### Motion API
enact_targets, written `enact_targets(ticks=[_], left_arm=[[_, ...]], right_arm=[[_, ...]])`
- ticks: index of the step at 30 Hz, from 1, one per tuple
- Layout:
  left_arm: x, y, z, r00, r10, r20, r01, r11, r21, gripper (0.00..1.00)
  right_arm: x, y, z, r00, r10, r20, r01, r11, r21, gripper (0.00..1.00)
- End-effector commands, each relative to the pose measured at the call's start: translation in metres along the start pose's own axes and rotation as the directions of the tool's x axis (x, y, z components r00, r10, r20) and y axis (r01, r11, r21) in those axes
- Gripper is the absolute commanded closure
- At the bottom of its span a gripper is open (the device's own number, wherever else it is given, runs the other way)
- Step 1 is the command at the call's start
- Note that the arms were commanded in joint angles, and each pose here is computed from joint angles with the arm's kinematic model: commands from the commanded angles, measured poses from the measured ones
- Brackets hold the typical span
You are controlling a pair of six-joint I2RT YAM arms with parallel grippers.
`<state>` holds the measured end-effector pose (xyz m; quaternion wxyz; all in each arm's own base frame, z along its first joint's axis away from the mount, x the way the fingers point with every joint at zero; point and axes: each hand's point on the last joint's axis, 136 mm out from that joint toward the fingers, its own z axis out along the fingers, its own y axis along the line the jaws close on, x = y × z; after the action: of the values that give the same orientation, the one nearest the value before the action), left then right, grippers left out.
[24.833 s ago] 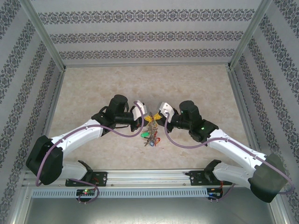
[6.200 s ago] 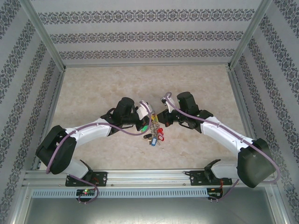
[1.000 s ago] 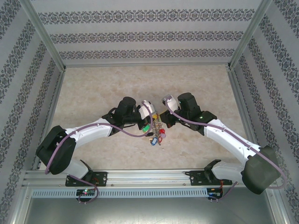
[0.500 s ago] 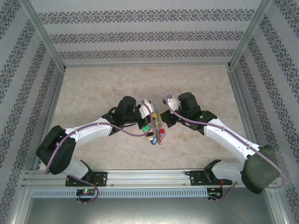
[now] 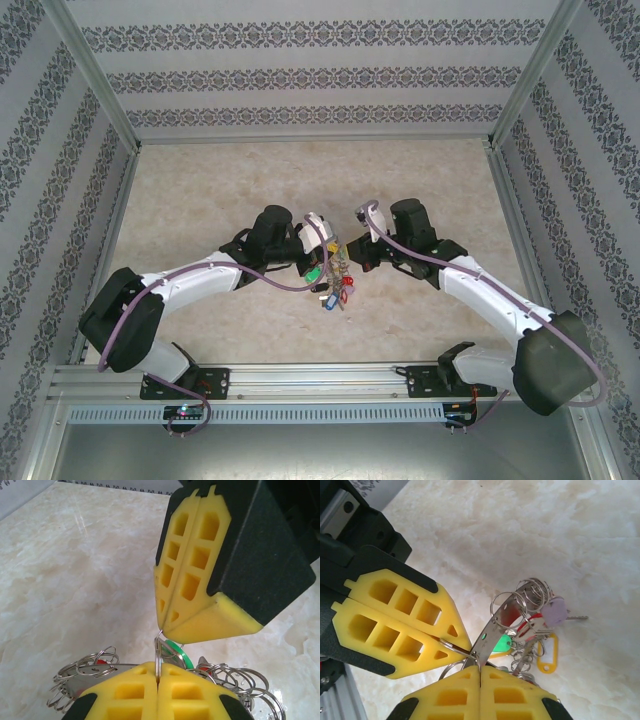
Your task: Put the keys on the keyring
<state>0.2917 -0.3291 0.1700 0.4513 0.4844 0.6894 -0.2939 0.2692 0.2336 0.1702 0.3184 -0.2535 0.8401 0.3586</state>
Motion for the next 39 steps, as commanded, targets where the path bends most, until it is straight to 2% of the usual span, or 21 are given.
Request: enact_targets(ticks=[1,5,12,15,19,23,28,32,39], left_arm=[[-0.046,0.000,-0.002,0.990,0.042,0.138,-0.046,0.999,0.021,1.00],[-0.047,0.000,-0.003,0.989,0.045,0.140,-0.048,0.999,0.020,1.00],[-0.029,0.006,0.002,0.999,0.027,0.045,-0.027,1.000,-0.002,1.00],[-0.028,0.004,0.005,0.999,0.017,0.040,-0.017,1.000,0.015,1.00],[-0.026,0.003,0.010,1.000,0.006,0.017,-0.007,0.999,0.031,0.82],[-0.027,0.002,0.008,1.000,0.010,0.019,-0.011,1.000,0.028,0.77],[-0.027,0.001,0.003,0.999,0.018,0.033,-0.018,1.000,0.014,0.76],[-0.029,0.007,-0.004,0.998,0.012,0.062,-0.009,0.999,-0.037,0.73],[-0.025,0.010,-0.009,0.993,-0.036,0.116,0.046,0.995,-0.088,0.71]], right_arm=[[0.008,-0.001,0.003,0.999,0.042,-0.012,-0.042,0.998,-0.052,1.00],[0.006,-0.006,0.000,0.998,0.067,0.001,-0.067,0.996,-0.062,1.00],[-0.003,0.011,-0.010,0.999,0.030,0.031,-0.025,0.990,-0.136,1.00],[-0.004,0.013,-0.010,0.999,0.031,0.031,-0.026,0.989,-0.144,1.00],[-0.005,0.012,-0.011,0.999,0.034,0.035,-0.029,0.991,-0.134,1.00],[-0.008,0.013,-0.015,0.998,0.030,0.048,-0.023,0.992,-0.125,1.00],[-0.008,0.010,-0.015,0.999,0.031,0.043,-0.027,0.994,-0.102,1.00],[-0.002,-0.001,-0.014,0.999,0.047,0.019,-0.046,0.998,-0.033,1.00],[0.004,-0.011,-0.015,0.997,0.077,0.009,-0.077,0.997,0.015,1.00]])
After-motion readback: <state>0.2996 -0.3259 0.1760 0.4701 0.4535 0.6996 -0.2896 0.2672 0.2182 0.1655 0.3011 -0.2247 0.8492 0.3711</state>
